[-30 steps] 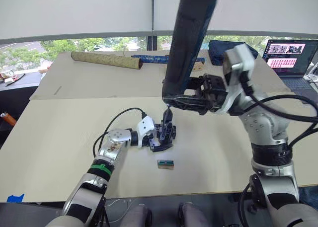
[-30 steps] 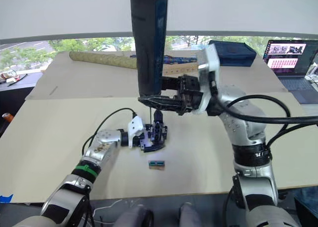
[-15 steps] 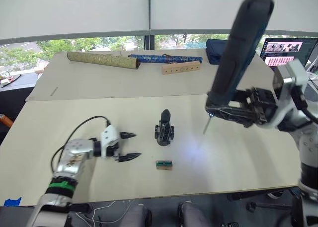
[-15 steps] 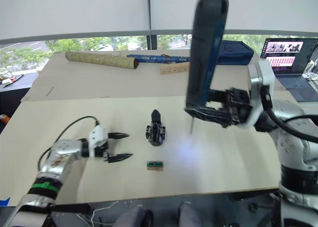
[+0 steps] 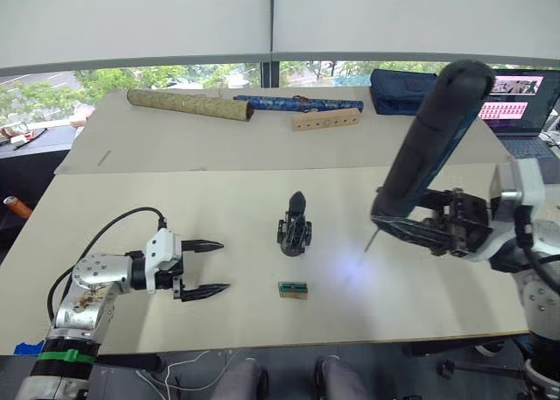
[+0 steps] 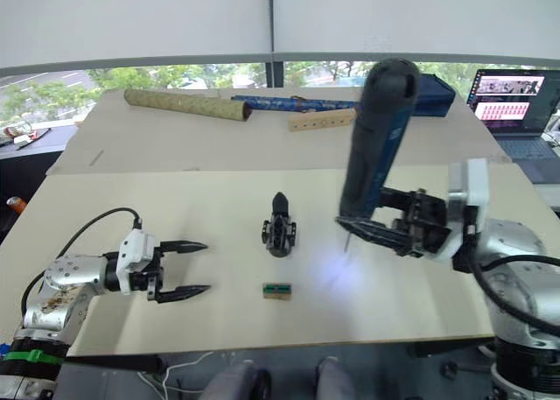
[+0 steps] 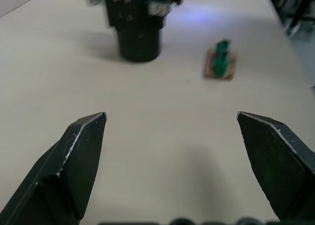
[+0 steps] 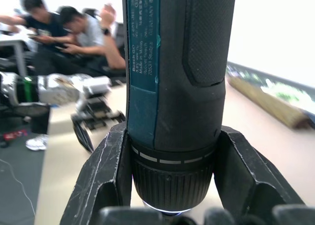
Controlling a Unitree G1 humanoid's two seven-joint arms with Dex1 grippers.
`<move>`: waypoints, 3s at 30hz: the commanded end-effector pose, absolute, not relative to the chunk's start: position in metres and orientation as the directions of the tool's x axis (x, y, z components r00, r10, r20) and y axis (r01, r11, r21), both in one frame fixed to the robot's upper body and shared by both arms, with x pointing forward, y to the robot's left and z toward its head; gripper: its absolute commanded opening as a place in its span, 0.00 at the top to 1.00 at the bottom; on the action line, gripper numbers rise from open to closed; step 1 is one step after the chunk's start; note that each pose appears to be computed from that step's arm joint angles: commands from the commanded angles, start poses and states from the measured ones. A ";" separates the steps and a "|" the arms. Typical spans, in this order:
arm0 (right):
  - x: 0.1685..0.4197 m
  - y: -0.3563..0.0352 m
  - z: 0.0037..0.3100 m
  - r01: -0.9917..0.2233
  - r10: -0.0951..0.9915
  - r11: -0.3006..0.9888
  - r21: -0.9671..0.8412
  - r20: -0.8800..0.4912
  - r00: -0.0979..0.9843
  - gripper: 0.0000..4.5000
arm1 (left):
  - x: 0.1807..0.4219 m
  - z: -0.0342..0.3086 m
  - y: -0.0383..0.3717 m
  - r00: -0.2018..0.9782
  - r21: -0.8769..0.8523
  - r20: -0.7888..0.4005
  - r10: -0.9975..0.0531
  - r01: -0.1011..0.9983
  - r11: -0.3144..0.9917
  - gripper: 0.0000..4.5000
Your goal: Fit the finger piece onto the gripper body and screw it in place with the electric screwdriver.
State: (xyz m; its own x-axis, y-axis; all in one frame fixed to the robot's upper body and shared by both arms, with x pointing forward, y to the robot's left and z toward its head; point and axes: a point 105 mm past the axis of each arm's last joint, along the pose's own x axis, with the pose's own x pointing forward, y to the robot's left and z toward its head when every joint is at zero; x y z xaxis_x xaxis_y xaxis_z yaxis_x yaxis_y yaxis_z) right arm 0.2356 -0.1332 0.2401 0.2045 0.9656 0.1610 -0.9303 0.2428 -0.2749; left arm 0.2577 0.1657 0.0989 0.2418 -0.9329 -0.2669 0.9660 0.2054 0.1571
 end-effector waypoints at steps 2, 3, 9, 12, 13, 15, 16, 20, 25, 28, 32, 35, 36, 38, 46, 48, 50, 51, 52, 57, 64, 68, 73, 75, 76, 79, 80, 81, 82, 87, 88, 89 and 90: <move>0.215 -0.100 0.253 -0.920 0.974 0.144 -0.363 0.218 0.066 0.58 | 0.248 0.097 0.139 0.178 0.153 -0.276 -0.945 0.978 0.140 0.00; 0.213 -0.092 0.251 -0.924 0.973 0.125 -0.362 0.225 0.044 0.58 | 0.248 0.092 0.131 0.167 0.150 -0.278 -0.946 0.980 0.129 0.00; 0.215 -0.068 0.239 -0.924 0.978 0.047 -0.379 0.207 -0.034 0.58 | 0.252 0.080 0.100 0.142 0.162 -0.280 -0.949 0.982 0.100 0.00; 0.219 -0.061 0.239 -0.926 0.978 0.030 -0.376 0.204 -0.051 0.58 | 0.253 0.074 0.090 0.133 0.177 -0.290 -0.948 0.981 0.083 0.00; 0.220 -0.059 0.237 -0.928 0.978 0.024 -0.371 0.201 -0.055 0.58 | 0.255 0.072 0.087 0.137 0.179 -0.289 -0.947 0.980 0.087 0.00; 0.222 -0.055 0.232 -0.929 0.981 0.005 -0.371 0.182 -0.068 0.58 | 0.257 0.069 0.079 0.135 0.173 -0.291 -0.947 0.981 0.087 0.00; 0.223 -0.054 0.230 -0.929 0.982 -0.004 -0.369 0.174 -0.073 0.58 | 0.258 0.066 0.076 0.132 0.171 -0.297 -0.946 0.982 0.083 0.00; 0.226 -0.049 0.219 -0.936 0.984 -0.024 -0.351 0.159 -0.085 0.58 | 0.259 0.058 0.064 0.124 0.160 -0.310 -0.943 0.984 0.077 0.00; 0.228 -0.048 0.208 -0.940 0.986 -0.033 -0.340 0.143 -0.087 0.58 | 0.258 0.054 0.057 0.115 0.143 -0.310 -0.944 0.987 0.073 0.00; 0.230 -0.048 0.202 -0.942 0.988 -0.030 -0.334 0.135 -0.079 0.58 | 0.257 0.052 0.056 0.109 0.131 -0.313 -0.943 0.989 0.071 0.00; 0.232 -0.050 0.194 -0.944 0.990 -0.032 -0.330 0.118 -0.075 0.58 | 0.256 0.050 0.056 0.107 0.121 -0.319 -0.942 0.990 0.072 0.00; 0.233 -0.052 0.190 -0.944 0.991 -0.029 -0.327 0.111 -0.069 0.58 | 0.255 0.049 0.058 0.108 0.115 -0.324 -0.940 0.991 0.074 0.00; 0.233 -0.052 0.189 -0.945 0.992 -0.025 -0.325 0.111 -0.065 0.58 | 0.255 0.049 0.059 0.108 0.113 -0.326 -0.939 0.991 0.075 0.00; 0.234 -0.053 0.187 -0.946 0.992 -0.022 -0.324 0.112 -0.061 0.58 | 0.255 0.048 0.059 0.108 0.110 -0.328 -0.938 0.991 0.075 0.00; 0.235 -0.051 0.185 -0.949 0.992 -0.011 -0.316 0.119 -0.051 0.58 | 0.254 0.046 0.060 0.109 0.101 -0.331 -0.937 0.992 0.079 0.00; 0.236 -0.051 0.185 -0.950 0.992 -0.007 -0.313 0.121 -0.047 0.58 | 0.253 0.045 0.060 0.109 0.099 -0.332 -0.937 0.992 0.080 0.00; 0.236 -0.051 0.185 -0.950 0.991 -0.005 -0.311 0.123 -0.045 0.58 | 0.253 0.045 0.060 0.109 0.097 -0.333 -0.936 0.992 0.081 0.00; 0.236 -0.051 0.185 -0.950 0.991 -0.004 -0.311 0.124 -0.045 0.58 | 0.253 0.045 0.060 0.109 0.096 -0.334 -0.936 0.992 0.081 0.00; 0.236 -0.051 0.185 -0.951 0.991 -0.003 -0.311 0.124 -0.044 0.58 | 0.253 0.044 0.060 0.109 0.095 -0.335 -0.936 0.992 0.081 0.00; 0.237 -0.052 0.185 -0.951 0.992 0.002 -0.310 0.123 -0.038 0.58 | 0.253 0.044 0.060 0.110 0.094 -0.336 -0.935 0.992 0.082 0.00; 0.239 -0.052 0.186 -0.950 0.992 0.010 -0.311 0.126 -0.031 0.58 | 0.253 0.043 0.060 0.108 0.090 -0.337 -0.935 0.993 0.082 0.00; 0.239 -0.053 0.185 -0.950 0.992 0.011 -0.311 0.123 -0.029 0.58 | 0.252 0.043 0.059 0.108 0.087 -0.336 -0.936 0.993 0.083 0.00; 0.240 -0.054 0.185 -0.950 0.992 0.015 -0.310 0.123 -0.024 0.58 | 0.252 0.043 0.059 0.109 0.084 -0.336 -0.936 0.993 0.085 0.00; 0.240 -0.054 0.185 -0.950 0.992 0.016 -0.311 0.123 -0.023 0.58 | 0.252 0.043 0.059 0.108 0.084 -0.336 -0.936 0.993 0.085 0.00; 0.241 -0.054 0.185 -0.950 0.992 0.017 -0.311 0.123 -0.022 0.58 | 0.252 0.043 0.059 0.108 0.084 -0.336 -0.935 0.993 0.085 0.00; 0.241 -0.054 0.185 -0.950 0.992 0.020 -0.311 0.124 -0.019 0.58 | 0.252 0.042 0.059 0.107 0.083 -0.337 -0.935 0.993 0.084 0.00; 0.241 -0.054 0.185 -0.950 0.992 0.021 -0.311 0.124 -0.019 0.58 | 0.252 0.042 0.059 0.107 0.083 -0.338 -0.935 0.993 0.084 0.00; 0.241 -0.054 0.185 -0.950 0.992 0.022 -0.311 0.124 -0.017 0.58 | 0.252 0.042 0.059 0.107 0.082 -0.338 -0.935 0.993 0.084 0.00; 0.242 -0.054 0.185 -0.950 0.992 0.024 -0.311 0.124 -0.016 0.58 | 0.252 0.042 0.059 0.107 0.082 -0.338 -0.935 0.993 0.084 0.00; 0.243 -0.055 0.186 -0.950 0.992 0.029 -0.311 0.125 -0.010 0.58 | 0.252 0.042 0.059 0.106 0.080 -0.337 -0.935 0.993 0.084 0.00; 0.243 -0.055 0.186 -0.950 0.992 0.030 -0.311 0.124 -0.010 0.58 | 0.252 0.042 0.059 0.106 0.080 -0.338 -0.935 0.993 0.083 0.00; 0.243 -0.055 0.185 -0.950 0.992 0.030 -0.311 0.123 -0.009 0.58 | 0.252 0.042 0.059 0.106 0.080 -0.338 -0.935 0.993 0.084 0.00; 0.243 -0.055 0.185 -0.950 0.992 0.030 -0.310 0.122 -0.009 0.58 | 0.252 0.042 0.060 0.106 0.080 -0.338 -0.935 0.993 0.084 0.00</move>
State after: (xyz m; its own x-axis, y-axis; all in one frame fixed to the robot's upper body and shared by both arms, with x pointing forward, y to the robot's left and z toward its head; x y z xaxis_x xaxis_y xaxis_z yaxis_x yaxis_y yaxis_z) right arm 0.2440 -0.0527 0.1680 -0.0027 0.9967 0.0811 -0.9736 0.0159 -0.2277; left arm 0.2600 0.0593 0.0576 0.1318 -0.9435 -0.3041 0.9854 0.0914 0.1435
